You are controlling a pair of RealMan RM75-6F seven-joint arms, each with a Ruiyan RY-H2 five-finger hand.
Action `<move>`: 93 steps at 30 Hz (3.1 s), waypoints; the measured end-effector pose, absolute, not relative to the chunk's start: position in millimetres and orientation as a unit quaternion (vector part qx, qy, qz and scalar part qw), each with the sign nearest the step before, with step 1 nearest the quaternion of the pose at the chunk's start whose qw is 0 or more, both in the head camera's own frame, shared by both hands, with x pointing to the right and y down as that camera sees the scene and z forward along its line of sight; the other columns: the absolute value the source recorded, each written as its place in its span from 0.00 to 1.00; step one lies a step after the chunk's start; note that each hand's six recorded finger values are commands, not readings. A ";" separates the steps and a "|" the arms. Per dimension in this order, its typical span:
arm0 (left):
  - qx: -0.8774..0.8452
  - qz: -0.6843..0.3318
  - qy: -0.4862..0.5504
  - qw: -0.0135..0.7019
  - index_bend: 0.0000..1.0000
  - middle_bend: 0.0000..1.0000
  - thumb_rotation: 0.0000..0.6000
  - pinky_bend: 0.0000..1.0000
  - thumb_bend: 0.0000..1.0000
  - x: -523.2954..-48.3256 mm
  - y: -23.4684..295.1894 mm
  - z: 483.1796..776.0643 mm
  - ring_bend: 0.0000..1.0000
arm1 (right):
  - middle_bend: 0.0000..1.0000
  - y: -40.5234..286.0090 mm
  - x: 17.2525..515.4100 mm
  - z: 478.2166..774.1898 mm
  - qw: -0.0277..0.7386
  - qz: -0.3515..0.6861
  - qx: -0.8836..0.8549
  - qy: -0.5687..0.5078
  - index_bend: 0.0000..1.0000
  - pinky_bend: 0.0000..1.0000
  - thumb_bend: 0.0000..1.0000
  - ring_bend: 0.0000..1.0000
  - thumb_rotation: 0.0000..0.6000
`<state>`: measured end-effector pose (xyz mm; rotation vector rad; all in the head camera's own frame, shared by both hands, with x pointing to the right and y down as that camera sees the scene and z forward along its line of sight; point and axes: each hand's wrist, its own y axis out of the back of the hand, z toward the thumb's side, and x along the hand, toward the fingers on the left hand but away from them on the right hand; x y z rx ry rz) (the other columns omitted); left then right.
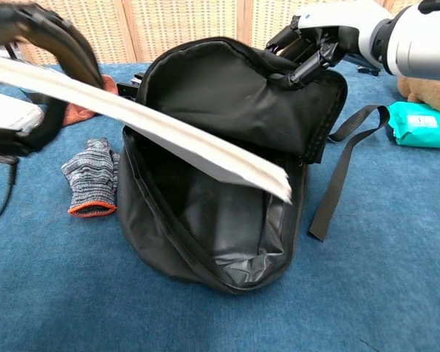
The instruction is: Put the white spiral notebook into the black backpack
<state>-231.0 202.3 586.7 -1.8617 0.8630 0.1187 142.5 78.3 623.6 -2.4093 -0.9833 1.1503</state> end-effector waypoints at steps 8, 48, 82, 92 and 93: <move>-0.793 0.042 0.312 0.522 0.80 0.66 1.00 0.53 0.59 -195.0 208.5 612.6 0.49 | 0.60 79.5 143.4 616.3 0.145 0.393 -0.844 -0.336 0.62 0.65 0.63 0.57 1.00; -0.741 -0.150 0.158 0.635 0.81 0.66 1.00 0.54 0.61 -176.1 175.9 701.0 0.51 | 0.61 94.6 132.3 592.5 0.150 0.379 -0.862 -0.300 0.63 0.65 0.63 0.58 1.00; -0.708 -0.246 0.165 0.641 0.30 0.18 1.00 0.44 0.48 -192.9 157.2 721.3 0.16 | 0.61 97.2 140.9 594.3 0.144 0.377 -0.862 -0.308 0.63 0.65 0.63 0.58 1.00; -0.760 -0.177 0.207 0.590 0.21 0.10 0.78 0.40 0.31 -218.7 166.3 684.5 0.10 | 0.61 90.8 146.0 598.4 0.148 0.385 -0.854 -0.316 0.63 0.65 0.63 0.58 1.00; -0.764 -0.171 0.209 0.586 0.19 0.09 0.76 0.39 0.28 -222.6 166.8 680.6 0.09 | 0.61 89.8 146.7 599.2 0.149 0.386 -0.853 -0.317 0.63 0.65 0.63 0.58 1.00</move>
